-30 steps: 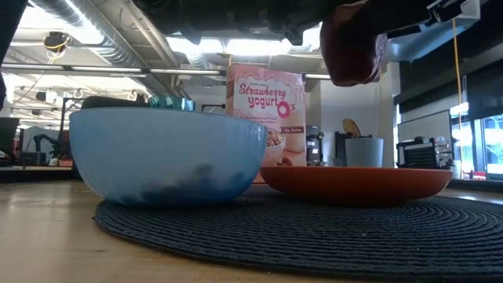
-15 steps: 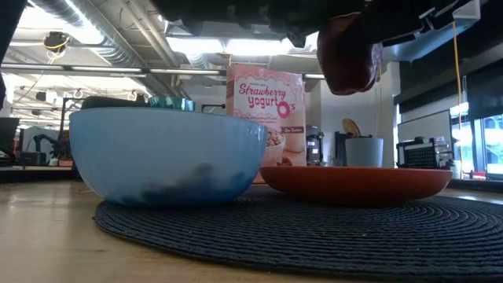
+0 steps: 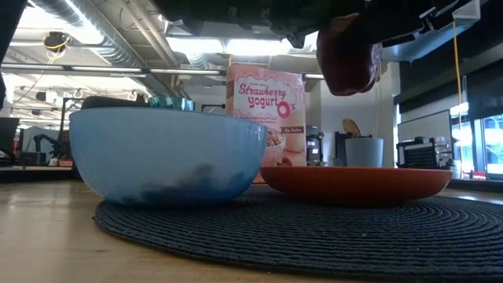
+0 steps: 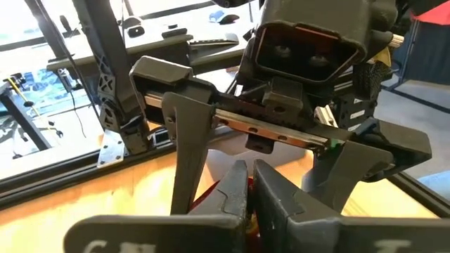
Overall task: Arrange a breakfast setting
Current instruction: Put the apple on the plate
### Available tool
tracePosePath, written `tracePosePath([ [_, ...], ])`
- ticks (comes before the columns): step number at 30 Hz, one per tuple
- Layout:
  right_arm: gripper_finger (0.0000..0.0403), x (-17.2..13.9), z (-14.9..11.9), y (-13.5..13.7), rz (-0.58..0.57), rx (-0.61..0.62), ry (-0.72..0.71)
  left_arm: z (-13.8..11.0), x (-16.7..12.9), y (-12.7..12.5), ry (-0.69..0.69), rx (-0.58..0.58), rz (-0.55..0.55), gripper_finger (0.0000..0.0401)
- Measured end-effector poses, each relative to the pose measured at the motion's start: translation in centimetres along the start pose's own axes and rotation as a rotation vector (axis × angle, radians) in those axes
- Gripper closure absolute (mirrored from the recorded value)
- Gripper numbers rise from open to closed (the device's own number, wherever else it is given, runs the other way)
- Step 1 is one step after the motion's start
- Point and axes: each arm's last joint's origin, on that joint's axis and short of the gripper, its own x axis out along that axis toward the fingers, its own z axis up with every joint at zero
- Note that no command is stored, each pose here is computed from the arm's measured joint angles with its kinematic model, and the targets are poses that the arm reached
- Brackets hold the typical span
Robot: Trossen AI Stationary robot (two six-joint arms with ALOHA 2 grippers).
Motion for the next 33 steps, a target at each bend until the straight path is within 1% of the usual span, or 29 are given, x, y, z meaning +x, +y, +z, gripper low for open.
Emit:
tracePosePath([
  [3, 0.0074, -0.1, 0.2, 0.0, -0.014, 0.012, -0.016, -0.1, 0.0, 0.1, 0.012, -0.008, 0.025, 0.0395],
  [6, 0.0043, -0.4, 0.9, -0.5, -0.009, 0.04, -0.025, -1.4, 0.2, 0.1, 0.087, -0.029, 0.044, 0.0396],
  [8, 0.0028, -0.6, 0.9, -0.6, 0.037, 0.065, 0.008, -1.5, 0.1, 0.3, 0.097, -0.041, 0.049, 0.0396],
  [10, 0.002, -0.8, 0.9, -1.0, 0.092, 0.094, 0.061, -1.3, 0.4, 0.6, 0.071, -0.042, 0.055, 0.0396],
  [11, 0.0018, -1.1, 1.1, -1.3, 0.114, 0.129, 0.08, -1.5, 0.5, 0.6, 0.071, -0.043, 0.057, 0.0396],
  [13, 0.0016, -1.6, 1.5, -2.2, 0.132, 0.192, 0.106, -2.8, 1.2, 0.6, 0.084, -0.049, 0.053, 0.0396],
  [16, 0.0016, -2.2, 1.5, -3.0, 0.13, 0.235, 0.129, -3.7, 2.1, 0.5, 0.057, -0.066, 0.046, 0.0396],
  [18, 0.0016, -2.9, 1.7, -3.6, 0.114, 0.236, 0.108, -3.7, 2.6, 0.6, 0.017, -0.061, 0.051, 0.0396],
  [23, 0.0016, -5.1, 2.0, -4.4, 0.061, 0.223, -0.019, -5.0, 4.4, 0.7, 0.047, -0.063, 0.05, 0.0396],
  [26, 0.0015, -5.9, 2.3, -4.7, 0.035, 0.234, -0.081, -4.4, 5.5, 1.1, 0.011, -0.056, 0.055, 0.0396],
  [28, 0.0015, -6.3, 2.3, -4.7, 0.037, 0.238, -0.096, -4.5, 6.2, 1.2, 0.009, -0.055, 0.055, 0.0396],
  [31, 0.0015, -6.3, 2.3, -4.6, 0.047, 0.259, -0.087, -5.2, 6.9, 1.2, 0.037, -0.06, 0.045, 0.0396],
  [33, 0.0015, -6.3, 2.2, -4.6, 0.061, 0.264, -0.073, -5.0, 7.2, 1.2, 0.018, -0.052, 0.048, 0.0396],
])
